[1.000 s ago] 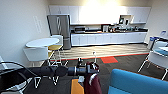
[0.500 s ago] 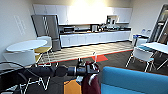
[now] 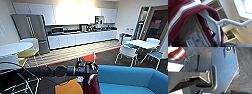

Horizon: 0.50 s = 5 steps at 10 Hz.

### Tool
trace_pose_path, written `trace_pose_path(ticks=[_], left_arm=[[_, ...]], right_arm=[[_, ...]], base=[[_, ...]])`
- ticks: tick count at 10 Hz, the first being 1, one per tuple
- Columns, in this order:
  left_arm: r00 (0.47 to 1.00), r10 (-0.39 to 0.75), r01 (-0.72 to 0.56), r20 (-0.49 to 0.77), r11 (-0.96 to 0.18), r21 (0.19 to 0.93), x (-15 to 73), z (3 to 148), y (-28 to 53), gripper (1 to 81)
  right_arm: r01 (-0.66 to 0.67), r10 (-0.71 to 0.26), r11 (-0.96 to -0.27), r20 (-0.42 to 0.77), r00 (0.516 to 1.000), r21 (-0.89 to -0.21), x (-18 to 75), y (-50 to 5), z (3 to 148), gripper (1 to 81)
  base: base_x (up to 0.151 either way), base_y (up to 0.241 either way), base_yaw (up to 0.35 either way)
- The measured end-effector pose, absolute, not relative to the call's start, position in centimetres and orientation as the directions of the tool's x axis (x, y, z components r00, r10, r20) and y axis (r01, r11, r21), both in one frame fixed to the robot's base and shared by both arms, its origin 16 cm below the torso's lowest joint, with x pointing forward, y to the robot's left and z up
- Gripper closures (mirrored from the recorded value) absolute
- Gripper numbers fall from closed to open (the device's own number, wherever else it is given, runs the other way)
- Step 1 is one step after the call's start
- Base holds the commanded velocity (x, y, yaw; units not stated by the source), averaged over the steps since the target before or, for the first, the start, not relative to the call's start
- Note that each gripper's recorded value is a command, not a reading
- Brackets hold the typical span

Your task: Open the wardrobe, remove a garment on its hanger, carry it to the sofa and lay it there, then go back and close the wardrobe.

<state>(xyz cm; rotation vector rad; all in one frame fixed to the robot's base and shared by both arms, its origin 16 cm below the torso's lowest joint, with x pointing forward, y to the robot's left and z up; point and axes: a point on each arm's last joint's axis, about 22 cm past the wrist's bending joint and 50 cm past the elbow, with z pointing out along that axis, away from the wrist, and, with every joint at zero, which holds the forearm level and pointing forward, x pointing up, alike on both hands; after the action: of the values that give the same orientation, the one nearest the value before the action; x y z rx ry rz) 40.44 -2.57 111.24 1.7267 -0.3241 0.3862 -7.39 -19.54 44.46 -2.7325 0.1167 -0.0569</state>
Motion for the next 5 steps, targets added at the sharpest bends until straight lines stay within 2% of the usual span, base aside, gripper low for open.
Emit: trace_pose_path(ticks=[5], left_arm=[[0.923, -0.005, -0.379, 0.385, -0.184, 0.907, 41.7, 109.0, -2.6, 81.1]], right_arm=[[-0.092, -0.09, -0.914, -0.024, 0.996, -0.395, -9.1, -19.3, 44.7, 1.0]], base=[[0.0, 0.0, -0.302]])
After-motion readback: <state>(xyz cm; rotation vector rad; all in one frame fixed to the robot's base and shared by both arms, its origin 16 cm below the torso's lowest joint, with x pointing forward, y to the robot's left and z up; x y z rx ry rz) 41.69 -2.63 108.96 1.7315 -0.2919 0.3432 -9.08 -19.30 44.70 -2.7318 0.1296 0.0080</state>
